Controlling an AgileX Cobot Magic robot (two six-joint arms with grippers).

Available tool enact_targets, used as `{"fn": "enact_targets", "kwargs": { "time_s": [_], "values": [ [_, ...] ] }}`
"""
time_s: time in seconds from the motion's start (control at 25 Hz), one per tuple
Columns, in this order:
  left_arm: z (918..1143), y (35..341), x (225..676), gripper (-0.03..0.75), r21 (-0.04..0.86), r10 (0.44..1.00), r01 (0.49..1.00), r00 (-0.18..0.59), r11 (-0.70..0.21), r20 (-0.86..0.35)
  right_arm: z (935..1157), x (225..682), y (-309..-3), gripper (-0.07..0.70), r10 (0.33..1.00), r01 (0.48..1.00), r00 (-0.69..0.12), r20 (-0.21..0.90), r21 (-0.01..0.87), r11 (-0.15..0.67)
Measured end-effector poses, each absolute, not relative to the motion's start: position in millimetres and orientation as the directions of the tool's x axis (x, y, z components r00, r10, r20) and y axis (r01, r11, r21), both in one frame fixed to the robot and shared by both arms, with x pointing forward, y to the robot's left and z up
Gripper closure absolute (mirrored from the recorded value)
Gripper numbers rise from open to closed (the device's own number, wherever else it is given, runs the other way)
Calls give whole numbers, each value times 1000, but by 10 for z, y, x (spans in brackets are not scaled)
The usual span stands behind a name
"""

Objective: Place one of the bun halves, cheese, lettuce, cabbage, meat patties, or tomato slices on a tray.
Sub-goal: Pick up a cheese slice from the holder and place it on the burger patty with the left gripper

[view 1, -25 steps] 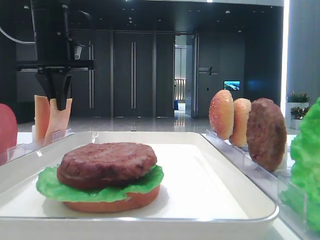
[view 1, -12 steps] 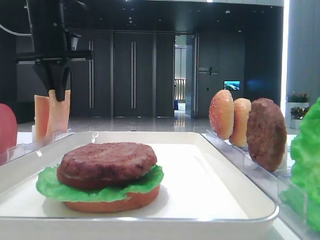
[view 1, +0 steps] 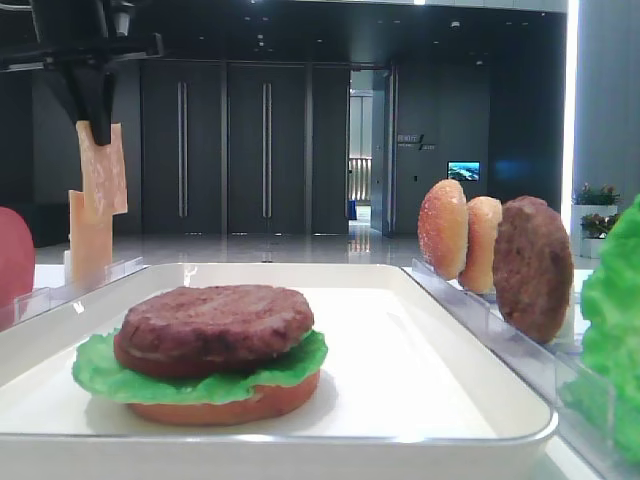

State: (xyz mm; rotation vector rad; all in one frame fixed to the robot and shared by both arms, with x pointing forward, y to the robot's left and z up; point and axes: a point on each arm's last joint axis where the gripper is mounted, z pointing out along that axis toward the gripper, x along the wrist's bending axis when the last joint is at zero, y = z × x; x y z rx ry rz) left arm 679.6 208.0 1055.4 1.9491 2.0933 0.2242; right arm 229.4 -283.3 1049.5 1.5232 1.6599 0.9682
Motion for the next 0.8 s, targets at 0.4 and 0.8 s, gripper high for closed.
{"fn": "enact_targets", "kwargs": {
  "time_s": [0.4,0.8],
  "values": [
    [11036,2053,6578,683,359,978,926,-44,117,-206,10495,2294,-2833,145,996,494,-88,4,869,40],
    [11249,2114,6128,683,353,973,931,-13,96,-229,10495,2294,-2833,145,996,494,-88,4,869,40]
  ]
}}
